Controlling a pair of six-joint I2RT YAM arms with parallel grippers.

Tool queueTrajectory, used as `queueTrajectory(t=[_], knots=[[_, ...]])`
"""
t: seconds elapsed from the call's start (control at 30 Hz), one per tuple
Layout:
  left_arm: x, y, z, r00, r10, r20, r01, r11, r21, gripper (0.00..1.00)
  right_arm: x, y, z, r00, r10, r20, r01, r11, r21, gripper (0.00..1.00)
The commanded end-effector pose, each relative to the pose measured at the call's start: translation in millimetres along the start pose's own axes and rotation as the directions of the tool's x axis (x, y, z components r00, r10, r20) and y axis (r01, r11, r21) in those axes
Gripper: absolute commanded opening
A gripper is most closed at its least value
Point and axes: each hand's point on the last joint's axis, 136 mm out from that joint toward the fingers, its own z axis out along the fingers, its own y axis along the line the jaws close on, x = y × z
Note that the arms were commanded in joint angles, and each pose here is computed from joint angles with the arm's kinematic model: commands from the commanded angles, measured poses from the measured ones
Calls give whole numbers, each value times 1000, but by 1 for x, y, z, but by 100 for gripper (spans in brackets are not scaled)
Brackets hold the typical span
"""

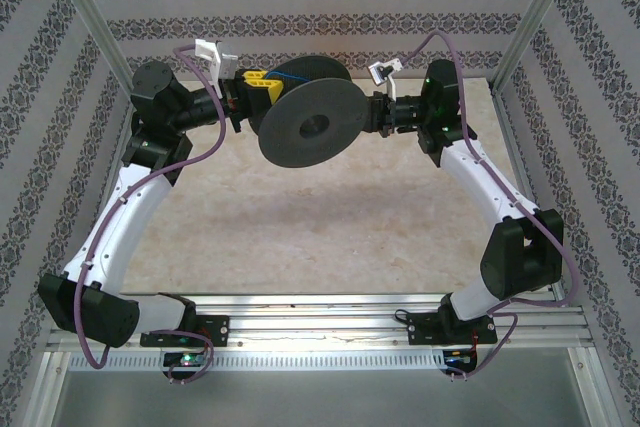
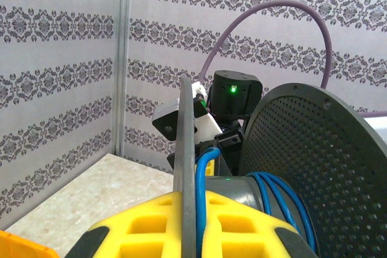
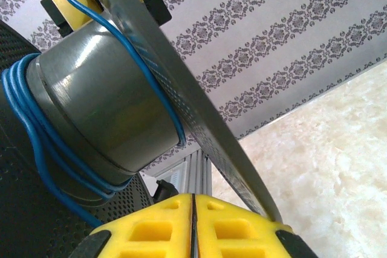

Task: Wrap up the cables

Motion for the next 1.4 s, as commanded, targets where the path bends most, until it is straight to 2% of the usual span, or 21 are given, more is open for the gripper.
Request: queueTrajectory(t=[0.0,0.13,0.17,0.27,0.6,0.7,0.8,1.0,1.37], knots=[[-33,-38,-1,989,122,80,-130,987,96,0,-6,13,7,998,-69,-4,69,998,-13,14],[-31,-38,-4,989,129,73,-135,988,74,0,-15,-5,-14,997,-47,64,41,994,102,24],[-31,-38,-4,989,130,70,-135,988,70,0,-17,-7,-19,996,-46,78,37,992,124,29],[-30,-38,-5,989,134,66,-138,989,60,0,-19,-12,-31,994,-46,103,28,984,177,32],[-28,-35,-6,990,131,60,-134,990,42,0,-20,-19,-47,991,-36,126,5,971,240,51],[-30,-35,-6,988,138,66,-140,989,36,0,-18,-22,-49,991,-27,130,-6,968,250,52],[-32,-35,-6,988,139,68,-142,989,33,0,-14,-27,-50,991,-8,135,-27,967,253,50],[-35,-34,-7,986,147,74,-149,989,23,0,-7,-35,-50,985,29,168,-74,960,271,39],[-38,-35,-7,985,152,84,-154,988,19,0,4,-39,-44,975,70,209,-125,956,266,0]])
